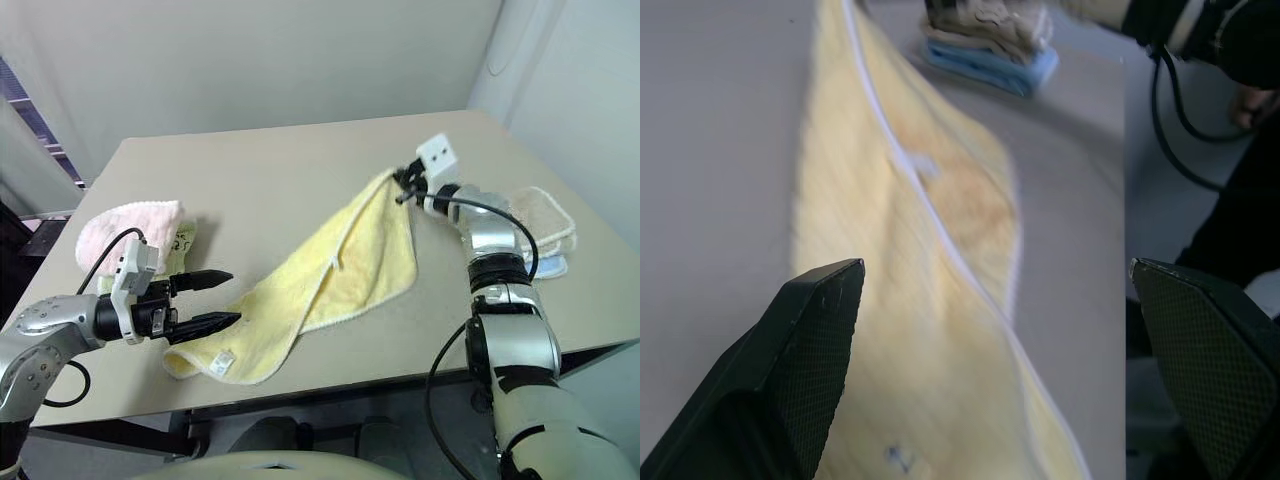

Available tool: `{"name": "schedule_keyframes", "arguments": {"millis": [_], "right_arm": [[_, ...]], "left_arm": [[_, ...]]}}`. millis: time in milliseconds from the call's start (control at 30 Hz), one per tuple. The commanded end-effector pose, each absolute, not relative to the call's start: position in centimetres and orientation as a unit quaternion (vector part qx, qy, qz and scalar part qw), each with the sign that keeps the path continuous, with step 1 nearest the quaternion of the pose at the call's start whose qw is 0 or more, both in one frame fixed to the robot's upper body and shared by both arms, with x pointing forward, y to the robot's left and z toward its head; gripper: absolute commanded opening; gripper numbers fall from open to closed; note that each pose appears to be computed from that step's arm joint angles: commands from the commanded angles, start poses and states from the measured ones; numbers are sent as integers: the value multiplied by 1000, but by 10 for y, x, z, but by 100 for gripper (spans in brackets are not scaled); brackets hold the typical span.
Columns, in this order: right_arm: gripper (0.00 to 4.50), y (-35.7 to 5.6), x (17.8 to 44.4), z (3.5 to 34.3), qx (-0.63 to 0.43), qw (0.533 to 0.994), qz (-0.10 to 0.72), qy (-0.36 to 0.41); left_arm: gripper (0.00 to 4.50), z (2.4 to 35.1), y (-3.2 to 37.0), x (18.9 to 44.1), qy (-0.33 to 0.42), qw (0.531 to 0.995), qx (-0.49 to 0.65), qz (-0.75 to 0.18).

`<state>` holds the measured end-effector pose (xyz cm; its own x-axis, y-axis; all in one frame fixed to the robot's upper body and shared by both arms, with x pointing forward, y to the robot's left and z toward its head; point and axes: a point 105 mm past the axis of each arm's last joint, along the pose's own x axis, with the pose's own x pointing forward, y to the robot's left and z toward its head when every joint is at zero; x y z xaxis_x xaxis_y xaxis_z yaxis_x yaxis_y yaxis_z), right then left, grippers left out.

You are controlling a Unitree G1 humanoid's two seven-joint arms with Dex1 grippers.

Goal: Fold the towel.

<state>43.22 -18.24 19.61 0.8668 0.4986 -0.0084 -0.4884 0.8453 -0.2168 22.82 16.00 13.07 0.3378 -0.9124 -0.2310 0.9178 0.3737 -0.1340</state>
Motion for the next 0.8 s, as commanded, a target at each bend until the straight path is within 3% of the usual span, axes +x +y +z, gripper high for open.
{"name": "schedule_keyframes", "arguments": {"millis": [33, 367, 567, 800], "right_arm": [[5, -163, 419, 250, -67, 964, 232, -110], [5, -143, 428, 311, -10, 978, 122, -171], [5, -162, 453, 294, -52, 988, 44, -138], [5, -162, 458, 282, -50, 990, 45, -122]], "left_arm": [[450, 123, 154, 227, 132, 794, 54, -590], [450, 125, 117, 243, 74, 763, 64, -639], [450, 102, 93, 243, 108, 721, 66, -681], [450, 74, 58, 259, 125, 714, 18, -689]]}}
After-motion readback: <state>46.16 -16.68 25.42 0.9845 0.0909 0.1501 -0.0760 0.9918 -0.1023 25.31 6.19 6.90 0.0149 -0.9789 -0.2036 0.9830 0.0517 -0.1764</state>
